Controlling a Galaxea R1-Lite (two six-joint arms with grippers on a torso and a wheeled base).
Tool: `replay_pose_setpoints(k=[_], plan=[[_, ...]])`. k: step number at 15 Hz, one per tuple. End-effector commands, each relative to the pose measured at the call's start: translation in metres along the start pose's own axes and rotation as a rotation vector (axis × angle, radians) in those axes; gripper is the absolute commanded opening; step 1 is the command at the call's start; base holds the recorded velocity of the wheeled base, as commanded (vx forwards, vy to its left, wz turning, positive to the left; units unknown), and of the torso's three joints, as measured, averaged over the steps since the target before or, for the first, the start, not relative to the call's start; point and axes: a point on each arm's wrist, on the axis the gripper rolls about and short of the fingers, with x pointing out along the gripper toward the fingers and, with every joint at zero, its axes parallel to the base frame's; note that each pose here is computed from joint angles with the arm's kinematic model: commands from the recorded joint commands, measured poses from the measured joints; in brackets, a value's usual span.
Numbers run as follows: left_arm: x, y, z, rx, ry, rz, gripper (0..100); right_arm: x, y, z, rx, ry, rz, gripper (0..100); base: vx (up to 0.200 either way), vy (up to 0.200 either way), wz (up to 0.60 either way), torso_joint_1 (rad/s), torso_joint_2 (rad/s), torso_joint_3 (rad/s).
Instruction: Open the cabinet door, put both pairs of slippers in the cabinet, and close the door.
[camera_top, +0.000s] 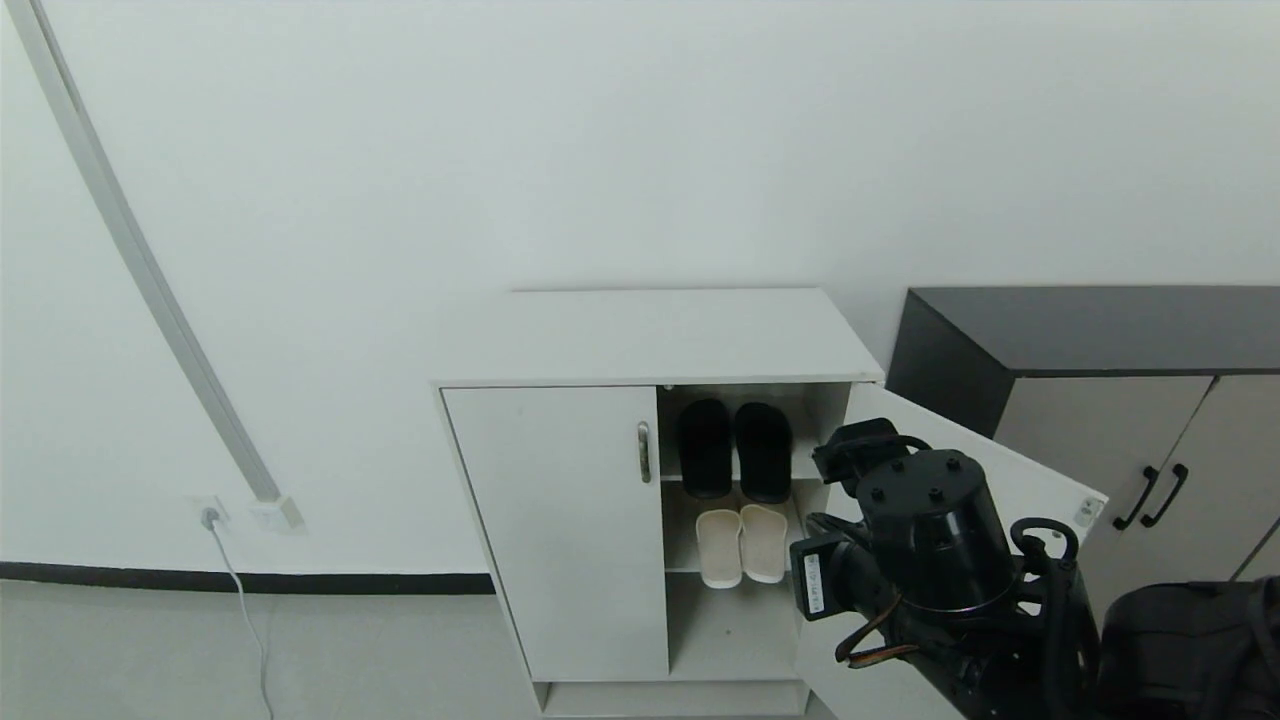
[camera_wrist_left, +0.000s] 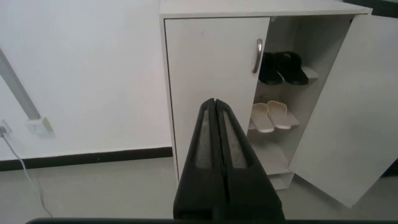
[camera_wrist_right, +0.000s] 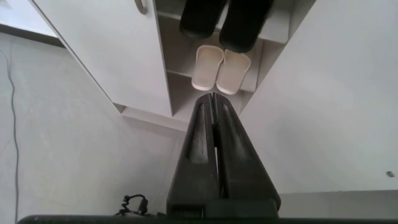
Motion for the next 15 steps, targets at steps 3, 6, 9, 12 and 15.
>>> replay_pose_setpoints(k=[3, 6, 9, 12, 15], plan=[[0.0001, 0.0000, 0.0000, 0.000, 0.001, -0.002, 0, -0.0001, -0.0002, -0.0004, -0.002, 0.001, 0.000, 0, 0.000, 0.000, 0.00, 0.246, -0.57, -0.325], [0.0001, 0.0000, 0.0000, 0.000, 0.001, 0.000, 0, -0.0001, -0.0003, -0.0008, -0.003, 0.002, -0.001, 0, 0.000, 0.000, 0.00, 0.263, -0.60, -0.333], [0.0001, 0.0000, 0.0000, 0.000, 0.001, 0.000, 0, -0.0002, -0.0006, -0.0017, -0.004, 0.005, 0.000, 0, 0.000, 0.000, 0.00, 0.206, -0.45, -0.246], [0.0001, 0.0000, 0.0000, 0.000, 0.001, -0.002, 0, 0.0003, -0.0013, -0.0013, -0.004, 0.004, -0.002, 0, 0.000, 0.000, 0.00, 0.173, -0.38, -0.207], [0.0001, 0.0000, 0.0000, 0.003, 0.001, -0.002, 0, 0.0007, -0.0040, 0.0003, 0.001, 0.000, -0.010, 0, 0.000, 0.000, 0.00, 0.085, -0.18, -0.093]])
